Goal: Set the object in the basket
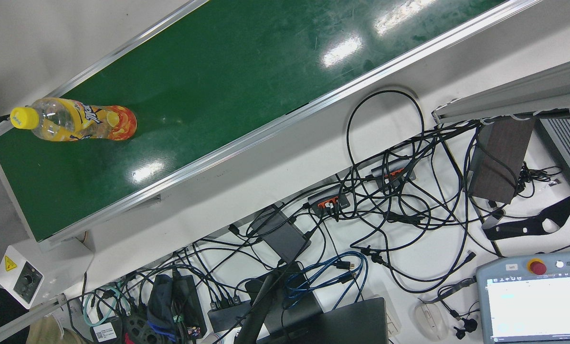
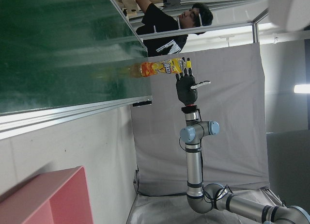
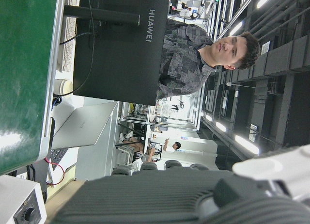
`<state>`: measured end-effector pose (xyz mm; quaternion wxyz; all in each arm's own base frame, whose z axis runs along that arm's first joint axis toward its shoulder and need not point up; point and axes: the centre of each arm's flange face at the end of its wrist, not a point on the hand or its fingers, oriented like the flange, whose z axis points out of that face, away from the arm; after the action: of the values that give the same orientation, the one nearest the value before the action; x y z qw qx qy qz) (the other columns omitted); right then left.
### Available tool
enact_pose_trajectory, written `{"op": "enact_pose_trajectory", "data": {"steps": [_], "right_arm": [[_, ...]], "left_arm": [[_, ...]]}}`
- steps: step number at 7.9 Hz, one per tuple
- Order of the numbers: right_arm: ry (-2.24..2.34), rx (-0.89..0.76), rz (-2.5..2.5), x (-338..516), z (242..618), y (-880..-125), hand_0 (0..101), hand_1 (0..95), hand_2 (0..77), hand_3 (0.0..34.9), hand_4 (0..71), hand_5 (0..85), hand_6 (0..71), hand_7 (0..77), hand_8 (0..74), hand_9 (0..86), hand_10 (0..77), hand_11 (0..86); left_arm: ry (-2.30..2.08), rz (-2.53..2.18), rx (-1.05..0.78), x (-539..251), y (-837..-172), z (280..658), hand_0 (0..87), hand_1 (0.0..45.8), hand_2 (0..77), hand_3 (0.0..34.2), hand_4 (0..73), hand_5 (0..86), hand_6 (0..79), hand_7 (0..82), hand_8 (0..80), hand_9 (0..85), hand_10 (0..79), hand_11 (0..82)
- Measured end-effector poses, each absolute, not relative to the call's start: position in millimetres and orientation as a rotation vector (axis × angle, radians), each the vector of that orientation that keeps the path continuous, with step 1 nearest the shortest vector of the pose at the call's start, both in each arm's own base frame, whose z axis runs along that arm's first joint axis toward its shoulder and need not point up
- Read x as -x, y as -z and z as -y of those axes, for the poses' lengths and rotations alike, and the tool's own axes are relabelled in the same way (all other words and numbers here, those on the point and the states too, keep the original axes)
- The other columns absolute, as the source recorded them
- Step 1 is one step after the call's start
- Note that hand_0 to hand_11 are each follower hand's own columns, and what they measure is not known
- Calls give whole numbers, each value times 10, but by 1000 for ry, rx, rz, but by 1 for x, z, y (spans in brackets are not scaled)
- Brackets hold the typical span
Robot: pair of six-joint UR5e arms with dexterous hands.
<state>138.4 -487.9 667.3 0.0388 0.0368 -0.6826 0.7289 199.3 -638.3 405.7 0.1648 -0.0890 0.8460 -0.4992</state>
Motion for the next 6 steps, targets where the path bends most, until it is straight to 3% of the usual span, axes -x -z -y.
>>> {"op": "enact_pose_trajectory", "data": {"steps": [1, 6], "right_arm": [[-2235, -113, 2093, -138, 488, -667, 2, 0, 5, 0, 0, 0, 0, 5, 0, 0, 0, 0], [-2235, -114, 2093, -139, 488, -667, 2, 0, 5, 0, 0, 0, 0, 5, 0, 0, 0, 0]], "left_arm": [[1422, -2411, 253, -199, -405, 638, 636, 44, 5, 2, 131, 180, 5, 16, 76, 104, 16, 38], [1403, -2457, 238, -179, -388, 638, 604, 27, 5, 5, 131, 180, 5, 16, 76, 104, 16, 38]]}}
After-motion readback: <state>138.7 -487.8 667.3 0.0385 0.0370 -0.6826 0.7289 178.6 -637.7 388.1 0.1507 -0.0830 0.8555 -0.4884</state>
